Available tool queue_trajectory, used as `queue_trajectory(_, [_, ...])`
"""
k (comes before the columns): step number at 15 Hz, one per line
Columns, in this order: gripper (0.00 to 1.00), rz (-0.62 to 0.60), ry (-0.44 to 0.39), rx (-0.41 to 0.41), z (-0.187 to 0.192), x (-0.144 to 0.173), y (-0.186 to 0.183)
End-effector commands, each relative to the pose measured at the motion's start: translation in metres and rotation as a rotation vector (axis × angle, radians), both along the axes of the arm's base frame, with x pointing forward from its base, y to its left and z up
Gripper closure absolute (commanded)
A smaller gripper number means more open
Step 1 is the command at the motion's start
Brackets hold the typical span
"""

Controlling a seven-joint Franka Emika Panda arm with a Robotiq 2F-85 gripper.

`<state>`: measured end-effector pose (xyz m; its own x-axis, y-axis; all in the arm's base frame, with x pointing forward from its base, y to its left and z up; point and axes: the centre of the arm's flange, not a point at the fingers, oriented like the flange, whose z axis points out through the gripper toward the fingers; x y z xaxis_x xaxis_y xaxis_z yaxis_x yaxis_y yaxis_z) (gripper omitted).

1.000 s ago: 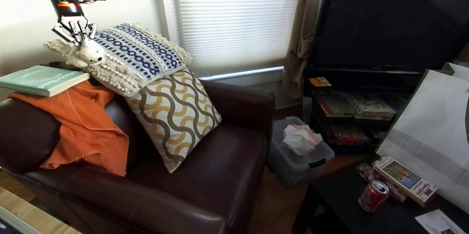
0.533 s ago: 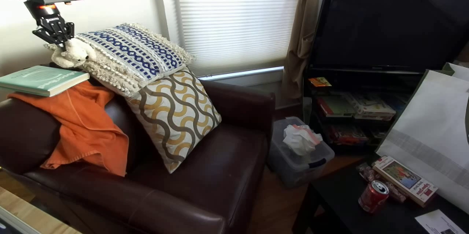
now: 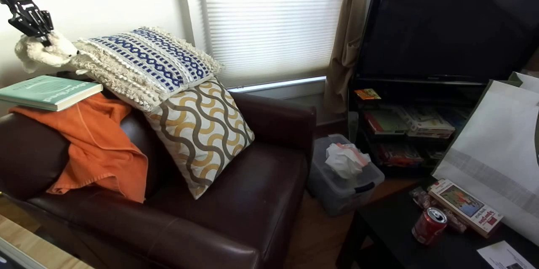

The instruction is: Pick up the white stuffed toy and put it on the book

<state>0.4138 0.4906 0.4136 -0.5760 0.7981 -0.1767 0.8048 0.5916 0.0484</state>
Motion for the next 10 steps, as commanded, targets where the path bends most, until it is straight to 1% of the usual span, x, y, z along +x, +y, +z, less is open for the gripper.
queue_trajectory(1, [0.97,0.095,0.005,0.000,-0.017,0.004,-0.007])
queue_trajectory(2, [0.97,0.034,-0.007,-0.002,-0.023,0.010,-0.007])
queue_trajectory(3, [0.87,0.052,0.008,-0.006,-0.009,0.006,-0.002])
queue_trajectory(6, [0.87,0.037,0.013,-0.006,-0.020,0.015,-0.007])
queue_trajectory(10, [0.87,0.037,0.014,-0.006,-0.021,0.015,-0.006])
